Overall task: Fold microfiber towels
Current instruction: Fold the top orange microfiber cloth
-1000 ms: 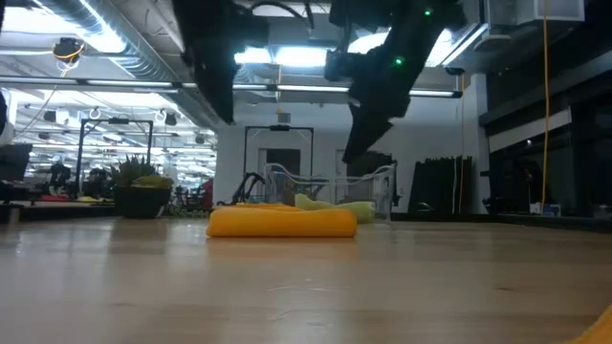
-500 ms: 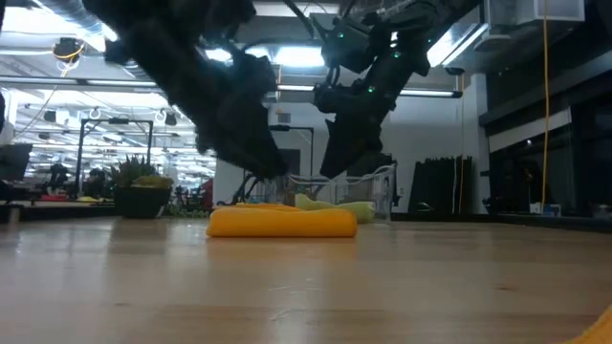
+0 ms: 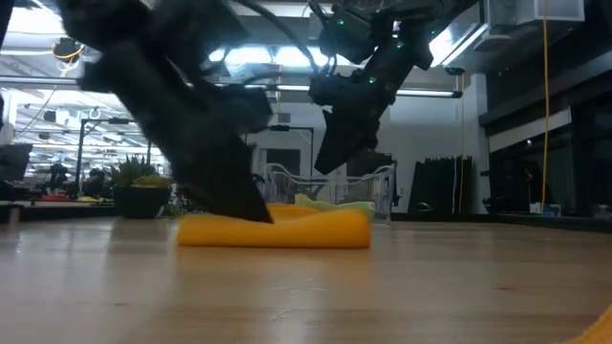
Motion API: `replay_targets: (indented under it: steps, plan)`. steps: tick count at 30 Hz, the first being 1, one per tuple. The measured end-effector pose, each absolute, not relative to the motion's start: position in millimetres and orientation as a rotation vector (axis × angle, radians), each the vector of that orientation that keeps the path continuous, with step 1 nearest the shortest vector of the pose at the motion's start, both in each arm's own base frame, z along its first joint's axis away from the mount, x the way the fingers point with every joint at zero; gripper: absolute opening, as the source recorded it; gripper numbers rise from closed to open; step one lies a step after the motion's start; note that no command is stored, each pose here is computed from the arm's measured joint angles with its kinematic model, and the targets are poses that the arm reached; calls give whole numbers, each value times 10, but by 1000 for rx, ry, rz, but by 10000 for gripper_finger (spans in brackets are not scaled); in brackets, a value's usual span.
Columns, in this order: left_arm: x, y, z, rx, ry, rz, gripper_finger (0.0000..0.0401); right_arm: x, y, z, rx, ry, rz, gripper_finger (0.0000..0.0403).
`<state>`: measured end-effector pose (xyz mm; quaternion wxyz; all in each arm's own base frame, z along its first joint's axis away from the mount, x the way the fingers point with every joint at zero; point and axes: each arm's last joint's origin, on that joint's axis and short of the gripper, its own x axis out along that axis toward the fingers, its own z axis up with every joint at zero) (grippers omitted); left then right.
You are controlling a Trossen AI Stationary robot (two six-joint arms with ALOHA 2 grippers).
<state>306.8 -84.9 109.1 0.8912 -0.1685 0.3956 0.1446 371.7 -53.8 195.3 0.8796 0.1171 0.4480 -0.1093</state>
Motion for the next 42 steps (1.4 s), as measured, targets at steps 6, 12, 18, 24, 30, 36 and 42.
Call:
replay_targets:
  steps: [6,12,18,24,30,36,42]
  plan:
    - [2877,-1071,1271,-284,828,281,159,3719,-417,1944,193,956,-182,122]
    - [2765,-1151,1461,-273,797,274,159,3741,-353,1949,235,942,-141,146]
    - [2582,-1095,1658,-182,798,362,159,3829,-356,1814,295,931,-131,231]
    - [2434,-596,1842,-199,920,509,159,3956,-374,1617,316,891,-136,260]
    - [2463,2,1796,-288,1024,518,159,3971,-373,1631,314,871,-134,256]
    - [2509,272,1734,-398,1057,444,159,3976,-375,1585,313,885,-137,255]
    - [2522,337,1656,-418,1088,465,181,3981,-385,1490,293,916,-133,255]
